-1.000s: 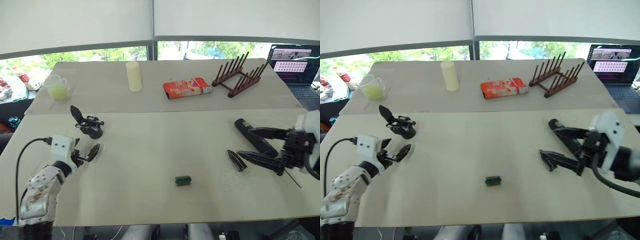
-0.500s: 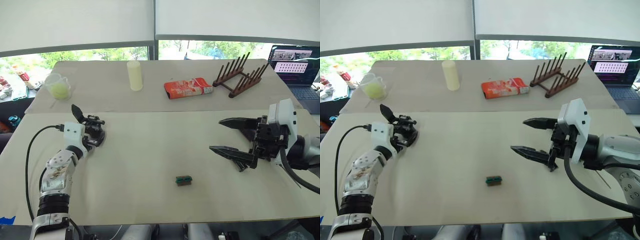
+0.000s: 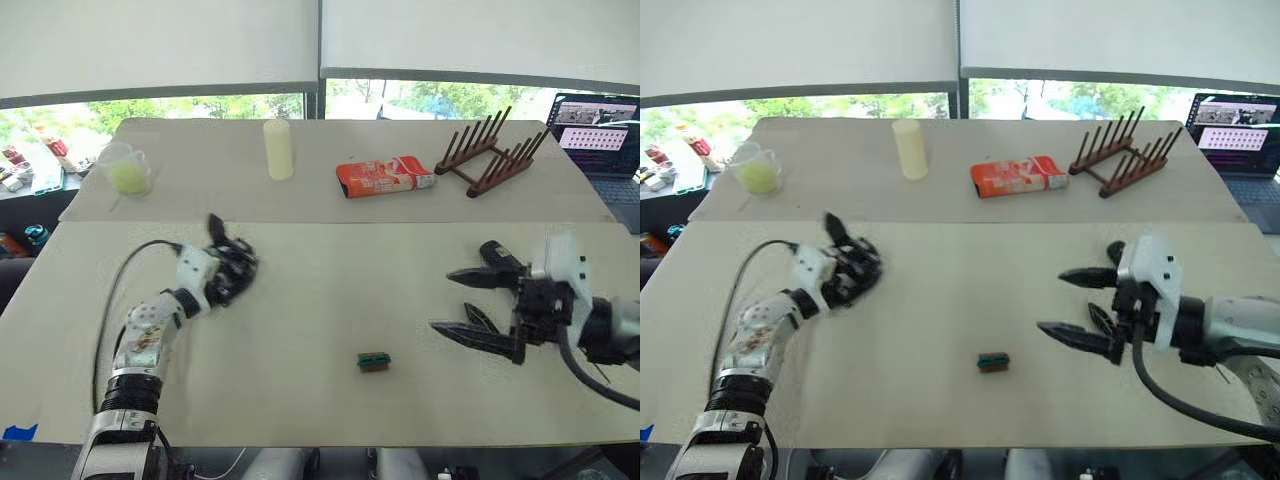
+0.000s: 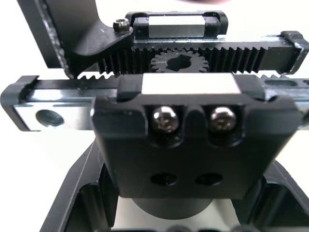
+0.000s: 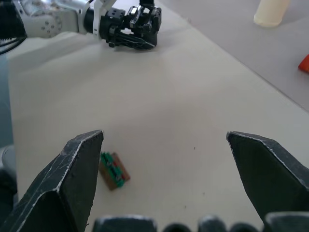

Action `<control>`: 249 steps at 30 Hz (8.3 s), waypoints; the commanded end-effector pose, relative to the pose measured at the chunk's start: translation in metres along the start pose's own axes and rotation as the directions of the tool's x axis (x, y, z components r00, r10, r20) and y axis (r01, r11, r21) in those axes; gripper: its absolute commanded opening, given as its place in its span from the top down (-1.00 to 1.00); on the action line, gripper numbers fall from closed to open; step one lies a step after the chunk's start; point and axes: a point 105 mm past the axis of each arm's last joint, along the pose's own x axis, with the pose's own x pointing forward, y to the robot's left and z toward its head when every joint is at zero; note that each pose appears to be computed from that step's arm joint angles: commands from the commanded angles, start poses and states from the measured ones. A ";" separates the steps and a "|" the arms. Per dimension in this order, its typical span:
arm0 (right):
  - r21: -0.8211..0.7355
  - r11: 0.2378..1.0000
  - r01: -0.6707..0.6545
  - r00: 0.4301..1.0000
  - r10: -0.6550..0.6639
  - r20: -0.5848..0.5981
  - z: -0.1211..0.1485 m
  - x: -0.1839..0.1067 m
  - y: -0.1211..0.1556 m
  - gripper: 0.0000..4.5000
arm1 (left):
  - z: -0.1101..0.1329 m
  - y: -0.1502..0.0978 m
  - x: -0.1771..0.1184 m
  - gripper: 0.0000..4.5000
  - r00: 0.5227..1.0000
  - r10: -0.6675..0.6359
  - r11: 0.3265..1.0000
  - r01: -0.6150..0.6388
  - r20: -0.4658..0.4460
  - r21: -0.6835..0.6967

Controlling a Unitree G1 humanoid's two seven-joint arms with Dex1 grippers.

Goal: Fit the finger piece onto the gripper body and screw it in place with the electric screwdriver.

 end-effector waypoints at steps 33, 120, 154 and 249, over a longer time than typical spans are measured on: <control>-0.058 0.994 0.097 0.994 -0.100 -0.053 -0.005 -0.015 0.023 -1.00 | 0.046 -0.103 0.117 -0.89 0.805 -0.593 0.791 0.579 0.019 0.200; -0.372 0.885 0.278 0.945 -0.183 0.271 0.110 0.090 -0.051 0.50 | 0.232 -0.045 0.053 0.23 0.841 0.019 0.759 0.339 0.540 -0.555; -0.145 0.951 0.273 0.927 -0.221 0.302 0.116 0.088 -0.049 0.50 | 0.235 -0.037 0.055 -0.42 0.816 0.133 0.642 0.362 0.563 -0.676; 0.079 0.866 -0.494 0.852 0.464 0.241 0.118 0.084 -0.003 0.83 | 0.226 -0.072 0.030 1.00 0.690 -0.671 0.652 0.724 0.270 -0.227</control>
